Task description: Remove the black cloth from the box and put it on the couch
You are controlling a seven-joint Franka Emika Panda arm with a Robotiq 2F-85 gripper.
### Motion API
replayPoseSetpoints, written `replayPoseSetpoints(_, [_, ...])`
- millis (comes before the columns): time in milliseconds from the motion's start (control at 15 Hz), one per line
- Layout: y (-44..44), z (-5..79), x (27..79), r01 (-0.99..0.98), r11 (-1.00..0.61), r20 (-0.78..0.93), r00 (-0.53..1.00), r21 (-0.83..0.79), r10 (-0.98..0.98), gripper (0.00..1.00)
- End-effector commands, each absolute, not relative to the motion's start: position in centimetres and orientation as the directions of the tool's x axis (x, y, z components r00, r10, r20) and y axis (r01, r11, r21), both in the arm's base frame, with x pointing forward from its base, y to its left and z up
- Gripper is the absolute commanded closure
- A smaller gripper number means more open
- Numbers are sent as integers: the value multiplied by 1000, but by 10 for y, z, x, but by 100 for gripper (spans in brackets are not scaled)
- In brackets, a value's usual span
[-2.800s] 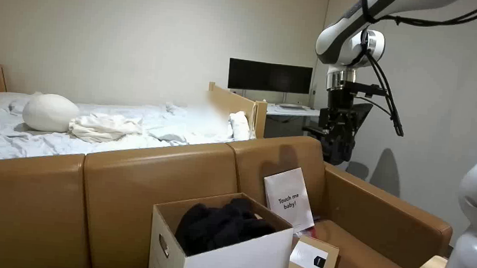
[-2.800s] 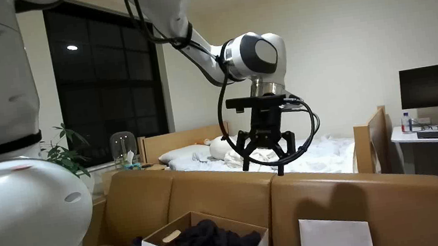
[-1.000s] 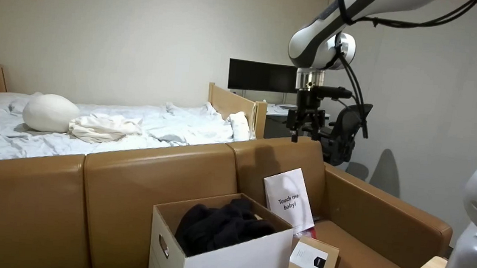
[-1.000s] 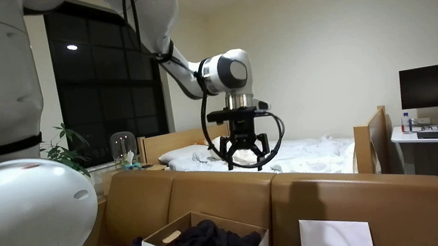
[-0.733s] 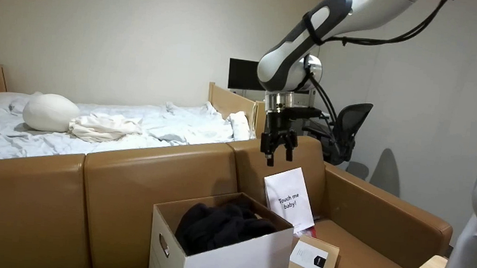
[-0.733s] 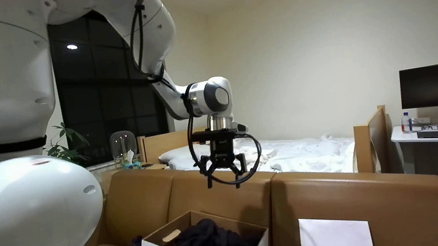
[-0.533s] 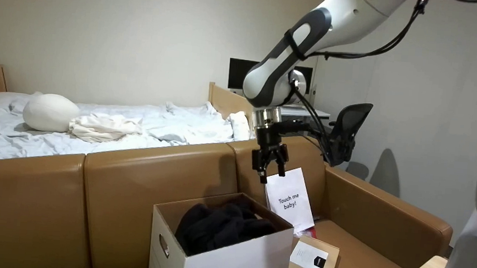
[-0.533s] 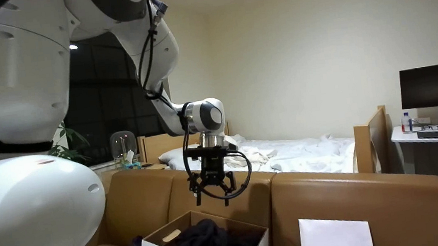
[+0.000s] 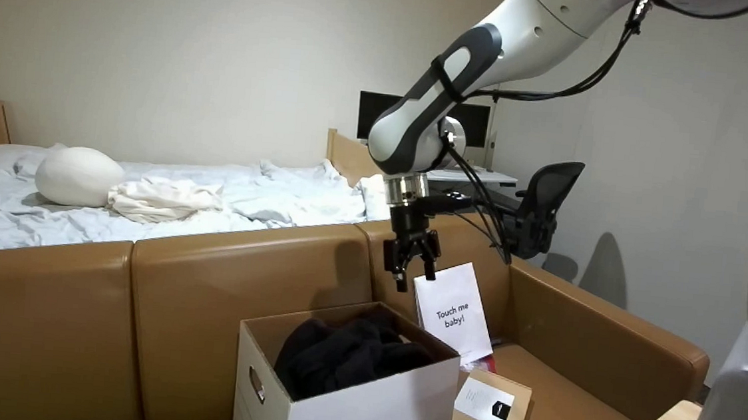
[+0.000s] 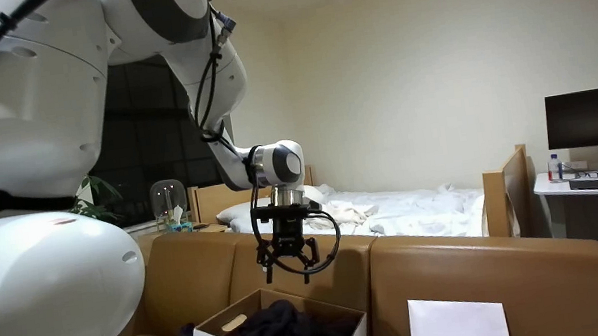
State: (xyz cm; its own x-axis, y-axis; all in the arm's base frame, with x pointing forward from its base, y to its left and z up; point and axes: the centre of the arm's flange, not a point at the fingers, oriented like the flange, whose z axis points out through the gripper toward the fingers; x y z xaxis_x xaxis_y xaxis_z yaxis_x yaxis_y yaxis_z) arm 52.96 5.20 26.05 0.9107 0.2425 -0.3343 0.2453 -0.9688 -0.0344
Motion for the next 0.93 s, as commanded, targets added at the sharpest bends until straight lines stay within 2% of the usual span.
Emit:
replayPoseSetpoints(0, [107, 232, 596, 289, -957, -340, 900, 1, 272, 0])
replayPoseSetpoints(267, [164, 173, 643, 349, -936, -351, 884, 57, 308, 0])
replayPoseSetpoints(400, [169, 128, 656, 358, -933, -425, 850, 35, 310, 0])
replayPoseSetpoints(667, [156, 64, 642, 336, -942, -536, 796, 7, 280, 0])
replayPoseSetpoints(867, [145, 48, 637, 325, -945, -567, 782, 18, 259, 0])
